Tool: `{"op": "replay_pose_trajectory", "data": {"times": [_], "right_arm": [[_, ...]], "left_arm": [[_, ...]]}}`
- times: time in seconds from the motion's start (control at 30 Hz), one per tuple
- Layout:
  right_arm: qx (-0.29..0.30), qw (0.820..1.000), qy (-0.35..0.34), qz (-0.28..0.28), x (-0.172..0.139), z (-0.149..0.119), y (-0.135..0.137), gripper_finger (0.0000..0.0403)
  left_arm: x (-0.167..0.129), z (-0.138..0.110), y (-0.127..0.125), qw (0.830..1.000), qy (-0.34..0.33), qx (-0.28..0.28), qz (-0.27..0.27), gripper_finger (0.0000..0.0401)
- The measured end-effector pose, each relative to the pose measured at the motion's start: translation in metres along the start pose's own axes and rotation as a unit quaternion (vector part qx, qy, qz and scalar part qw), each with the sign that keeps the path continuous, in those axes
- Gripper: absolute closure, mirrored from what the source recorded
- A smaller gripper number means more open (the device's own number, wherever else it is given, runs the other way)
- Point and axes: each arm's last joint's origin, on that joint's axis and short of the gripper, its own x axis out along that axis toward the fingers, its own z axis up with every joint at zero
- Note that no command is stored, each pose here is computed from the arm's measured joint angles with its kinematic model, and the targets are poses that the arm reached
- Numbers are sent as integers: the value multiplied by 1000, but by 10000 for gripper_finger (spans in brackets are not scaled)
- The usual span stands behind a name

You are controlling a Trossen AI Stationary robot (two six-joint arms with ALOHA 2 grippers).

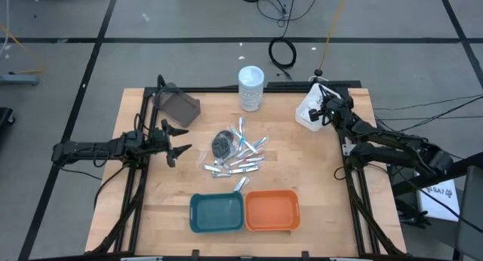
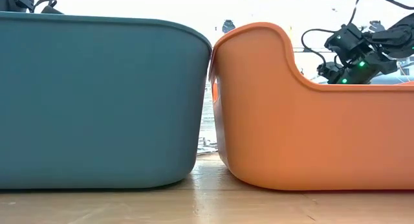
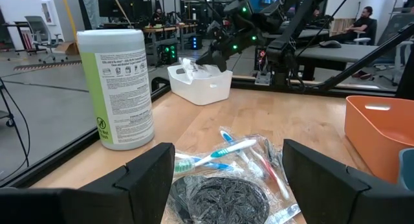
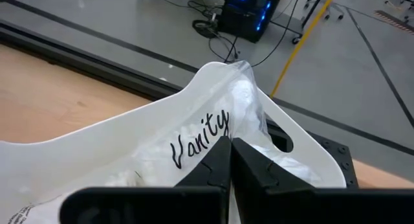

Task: Pick & Place Travel size toiletries
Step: Put the white cotton pack into the white bin, then put the black hairbrush into the orange bin

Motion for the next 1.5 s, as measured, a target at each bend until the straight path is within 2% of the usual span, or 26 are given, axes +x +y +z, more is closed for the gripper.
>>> {"op": "replay_pose_trajectory", "data": {"times": [0.23, 0.63, 0.7, 0.77, 0.83, 0.9, 0.97, 1.03, 1.13, 1.23, 1.5], "right_arm": [[12, 1000, 0, 0, 0, 0, 0, 381], [26, 999, -24, 3, -2, 5, -1, 255], [39, 998, -44, 29, -4, 10, 0, 241], [57, 992, -69, 87, -8, 16, 1, 232], [84, 977, -97, 171, -12, 23, 4, 228], [95, 951, -119, 270, -17, 29, 8, 228], [92, 913, -133, 375, -24, 33, 13, 232], [81, 867, -139, 471, -31, 36, 19, 236], [58, 808, -134, 571, -42, 36, 28, 243], [31, 773, -128, 620, -53, 30, 40, 247], [-19, 722, -116, 682, -78, -7, 65, 248]], "left_arm": [[0, 0, 0, 1000, 0, 0, 0, 121], [0, 0, 0, 1000, 0, 0, 0, 121], [0, 0, 0, 1000, 0, 0, 0, 121], [0, 0, 0, 1000, 0, 0, 0, 121], [0, 0, 0, 1000, 0, 0, 0, 121], [0, 0, 0, 1000, 0, 0, 0, 121], [0, 0, 0, 1000, 0, 0, 0, 121], [0, 0, 0, 1000, 0, 0, 0, 121], [0, 0, 0, 1000, 0, 0, 0, 121], [0, 0, 0, 1000, 0, 0, 0, 121], [0, 0, 0, 1000, 0, 0, 0, 121]]}}
